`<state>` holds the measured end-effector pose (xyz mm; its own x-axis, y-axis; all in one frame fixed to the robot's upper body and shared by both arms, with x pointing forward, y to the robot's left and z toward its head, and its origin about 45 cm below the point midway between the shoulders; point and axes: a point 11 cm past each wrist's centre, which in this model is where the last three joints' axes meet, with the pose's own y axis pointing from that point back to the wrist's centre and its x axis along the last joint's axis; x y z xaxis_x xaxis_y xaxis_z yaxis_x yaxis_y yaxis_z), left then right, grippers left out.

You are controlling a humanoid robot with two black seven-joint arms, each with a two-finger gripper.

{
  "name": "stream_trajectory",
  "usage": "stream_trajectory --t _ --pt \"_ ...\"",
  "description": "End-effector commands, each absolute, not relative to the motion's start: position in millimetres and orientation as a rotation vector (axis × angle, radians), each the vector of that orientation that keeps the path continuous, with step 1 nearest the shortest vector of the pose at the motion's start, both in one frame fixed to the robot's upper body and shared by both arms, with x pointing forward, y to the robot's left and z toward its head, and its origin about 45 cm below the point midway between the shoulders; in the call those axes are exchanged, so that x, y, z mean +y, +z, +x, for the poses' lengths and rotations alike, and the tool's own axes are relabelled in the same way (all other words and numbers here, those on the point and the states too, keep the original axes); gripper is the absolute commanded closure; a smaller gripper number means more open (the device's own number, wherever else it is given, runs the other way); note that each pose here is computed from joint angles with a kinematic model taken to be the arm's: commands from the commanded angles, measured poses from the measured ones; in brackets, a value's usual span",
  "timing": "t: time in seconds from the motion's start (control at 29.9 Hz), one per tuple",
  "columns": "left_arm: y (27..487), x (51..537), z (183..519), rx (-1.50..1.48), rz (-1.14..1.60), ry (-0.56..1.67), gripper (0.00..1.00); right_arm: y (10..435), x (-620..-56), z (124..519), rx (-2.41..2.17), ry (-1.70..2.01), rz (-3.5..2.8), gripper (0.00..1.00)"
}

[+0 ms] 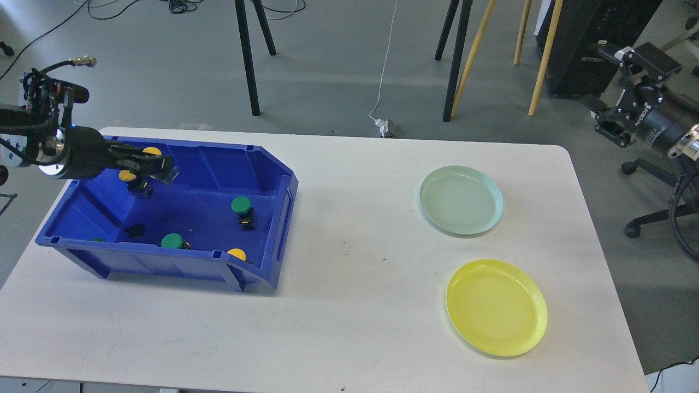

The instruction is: Pass button and place on color plate

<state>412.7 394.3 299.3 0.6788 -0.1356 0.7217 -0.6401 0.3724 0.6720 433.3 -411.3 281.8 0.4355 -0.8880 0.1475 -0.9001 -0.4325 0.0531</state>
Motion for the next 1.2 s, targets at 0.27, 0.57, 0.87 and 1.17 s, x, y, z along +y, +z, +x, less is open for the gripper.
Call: stream_trajectory --t 0.27,0.57,0.87,1.17 --pt "398.6 289.1 457.6 -0.818 0.65 0.577 0.66 287.9 -356.7 459.9 -1.713 0.167 2.654 0.01" --pt "416.9 187.5 458.2 -0.669 0.288 0.5 0.64 304.0 -299.7 471.6 -1.734 0.164 2.81 0.01" --pt "424.6 149.8 476.4 -0.463 0.059 0.558 0.64 323.8 -247.3 459.0 -1.616 0.195 2.973 0.01" --pt "414.8 136.5 479.5 -0.404 0.031 0.559 0.64 330.4 -207.1 452.1 -1.523 0.167 3.095 0.01"
